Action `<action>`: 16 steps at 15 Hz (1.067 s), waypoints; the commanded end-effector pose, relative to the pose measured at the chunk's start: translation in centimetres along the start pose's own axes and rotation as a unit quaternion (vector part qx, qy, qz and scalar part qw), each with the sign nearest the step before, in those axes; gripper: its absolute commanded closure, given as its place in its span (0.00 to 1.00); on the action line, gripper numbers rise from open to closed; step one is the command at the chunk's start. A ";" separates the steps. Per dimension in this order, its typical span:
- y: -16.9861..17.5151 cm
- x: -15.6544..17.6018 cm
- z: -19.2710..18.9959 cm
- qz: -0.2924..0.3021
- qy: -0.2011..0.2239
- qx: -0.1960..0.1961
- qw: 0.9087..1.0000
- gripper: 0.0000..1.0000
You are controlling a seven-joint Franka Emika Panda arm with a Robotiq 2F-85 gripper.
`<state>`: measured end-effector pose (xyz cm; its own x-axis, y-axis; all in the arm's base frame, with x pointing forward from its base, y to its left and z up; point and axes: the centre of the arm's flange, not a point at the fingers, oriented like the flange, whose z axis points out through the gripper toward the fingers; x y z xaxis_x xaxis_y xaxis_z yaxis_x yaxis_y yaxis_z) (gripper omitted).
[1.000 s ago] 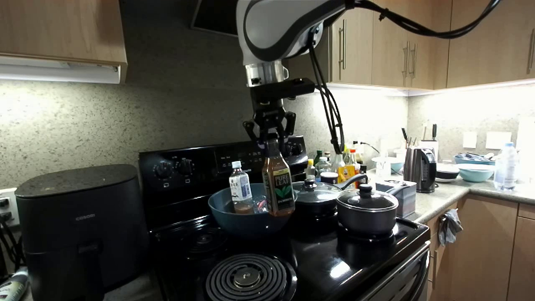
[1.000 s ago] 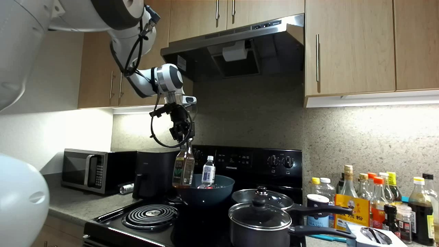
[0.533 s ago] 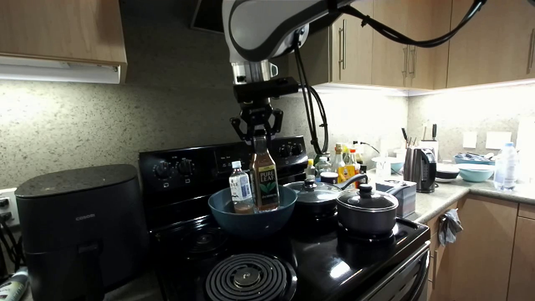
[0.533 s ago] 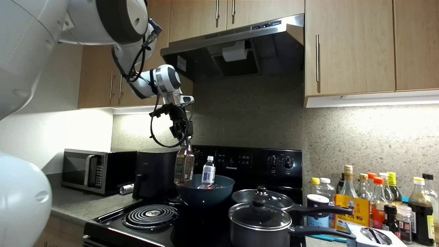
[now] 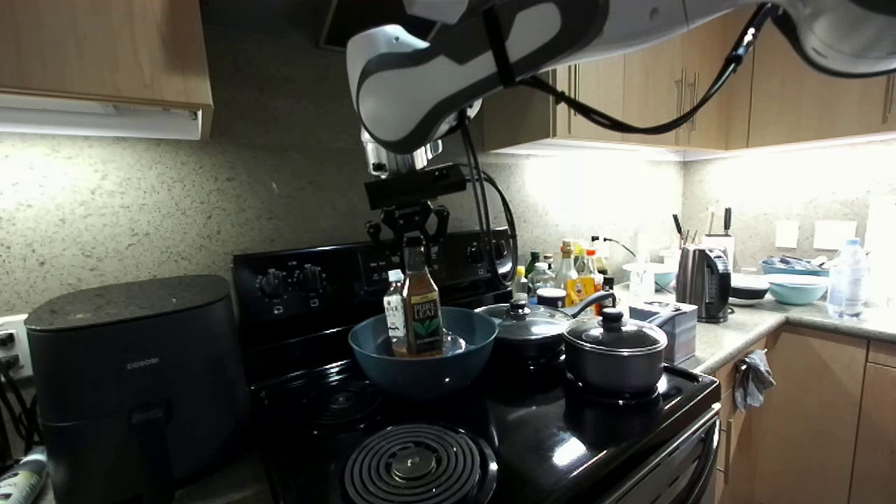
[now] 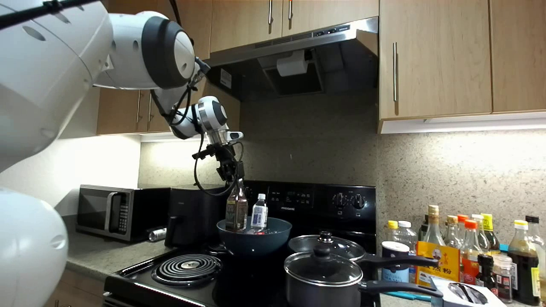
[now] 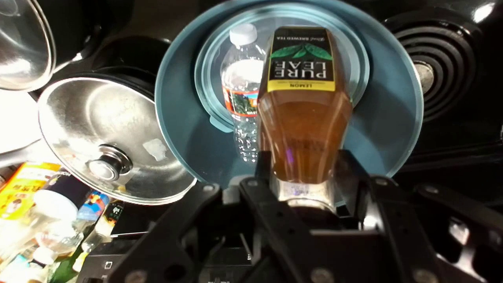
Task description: Put the bottles on the stove into the blue bowl
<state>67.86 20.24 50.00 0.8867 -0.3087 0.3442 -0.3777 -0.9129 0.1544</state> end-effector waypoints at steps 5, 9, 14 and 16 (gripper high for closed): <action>-2.5 2.9 2.5 0.015 0.039 -0.030 0.999 0.81; -0.9 2.6 4.4 0.021 0.013 -0.052 0.998 0.31; 1.6 2.5 2.9 0.038 0.011 -0.057 0.998 0.06; 2.7 2.5 1.8 0.043 0.014 -0.051 0.998 0.00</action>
<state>71.52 17.69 47.77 0.8573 -0.3409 0.3857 -0.4486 -0.8623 0.2351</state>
